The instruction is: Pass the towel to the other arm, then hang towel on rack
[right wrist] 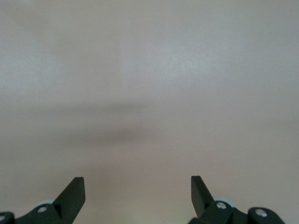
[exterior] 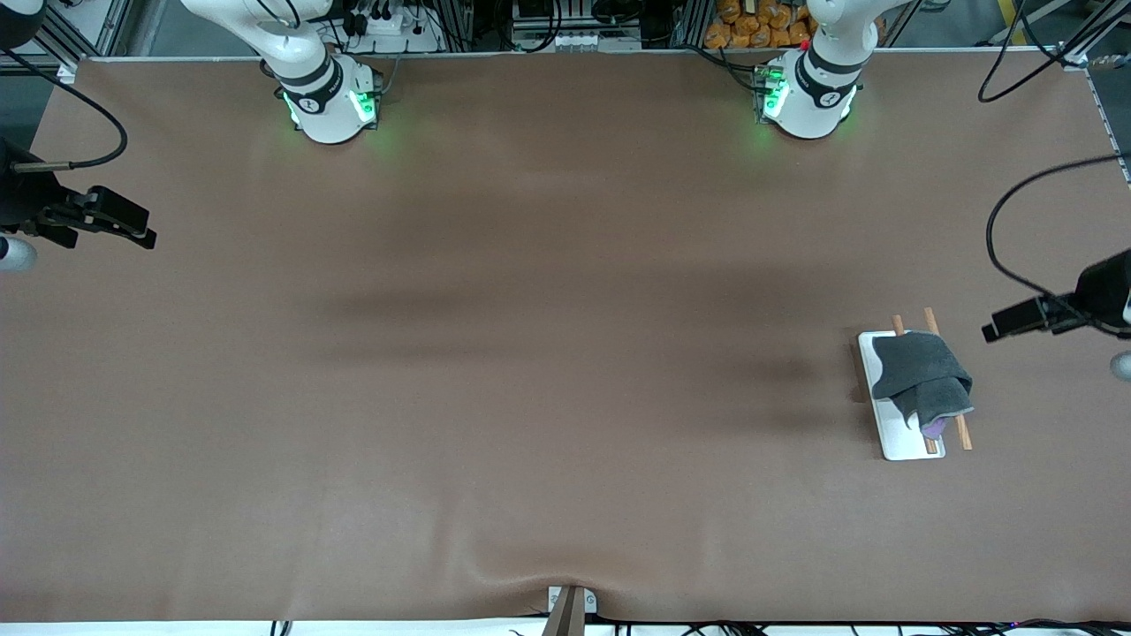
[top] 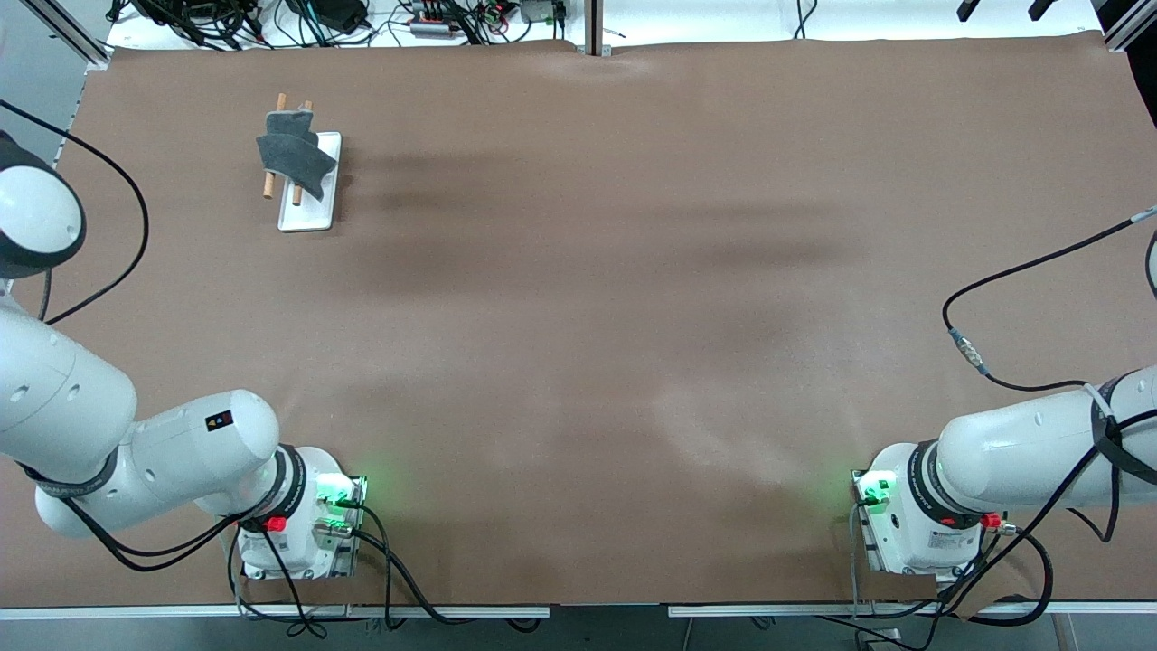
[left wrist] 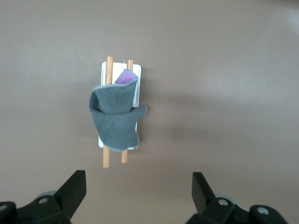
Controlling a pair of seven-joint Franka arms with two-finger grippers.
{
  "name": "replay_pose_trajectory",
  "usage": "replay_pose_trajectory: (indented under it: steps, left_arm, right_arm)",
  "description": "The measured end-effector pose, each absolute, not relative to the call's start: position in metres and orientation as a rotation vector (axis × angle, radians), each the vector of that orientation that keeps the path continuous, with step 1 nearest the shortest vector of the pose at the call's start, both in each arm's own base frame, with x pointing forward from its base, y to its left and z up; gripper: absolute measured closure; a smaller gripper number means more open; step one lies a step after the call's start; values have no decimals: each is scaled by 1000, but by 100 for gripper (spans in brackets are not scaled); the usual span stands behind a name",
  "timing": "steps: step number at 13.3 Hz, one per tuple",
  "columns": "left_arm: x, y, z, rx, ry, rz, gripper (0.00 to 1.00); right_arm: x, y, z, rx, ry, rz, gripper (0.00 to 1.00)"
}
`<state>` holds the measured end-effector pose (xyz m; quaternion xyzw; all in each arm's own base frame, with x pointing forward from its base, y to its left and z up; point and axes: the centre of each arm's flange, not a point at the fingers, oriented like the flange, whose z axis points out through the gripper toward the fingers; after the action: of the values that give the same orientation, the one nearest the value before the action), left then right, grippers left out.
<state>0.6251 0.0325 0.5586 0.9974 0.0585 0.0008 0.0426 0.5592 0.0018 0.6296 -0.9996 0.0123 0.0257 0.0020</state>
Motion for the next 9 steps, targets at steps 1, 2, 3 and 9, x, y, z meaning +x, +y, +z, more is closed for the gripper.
replay_pose_trajectory:
  steps: [1, 2, 3, 9]
  left_arm:
    - [618, 26, 570, 3059, 165, 0, 0]
    - [612, 20, 580, 3066, 152, 4, 0]
    - [607, 14, 589, 3072, 141, 15, 0]
    - [585, 0, 625, 3100, 93, 56, 0]
  right_arm:
    - [559, 1, 630, -3136, 40, 81, 0]
    - [559, 1, 630, -3136, 41, 81, 0]
    - [559, 1, 630, -3136, 42, 81, 0]
    - [559, 0, 629, -3136, 43, 85, 0]
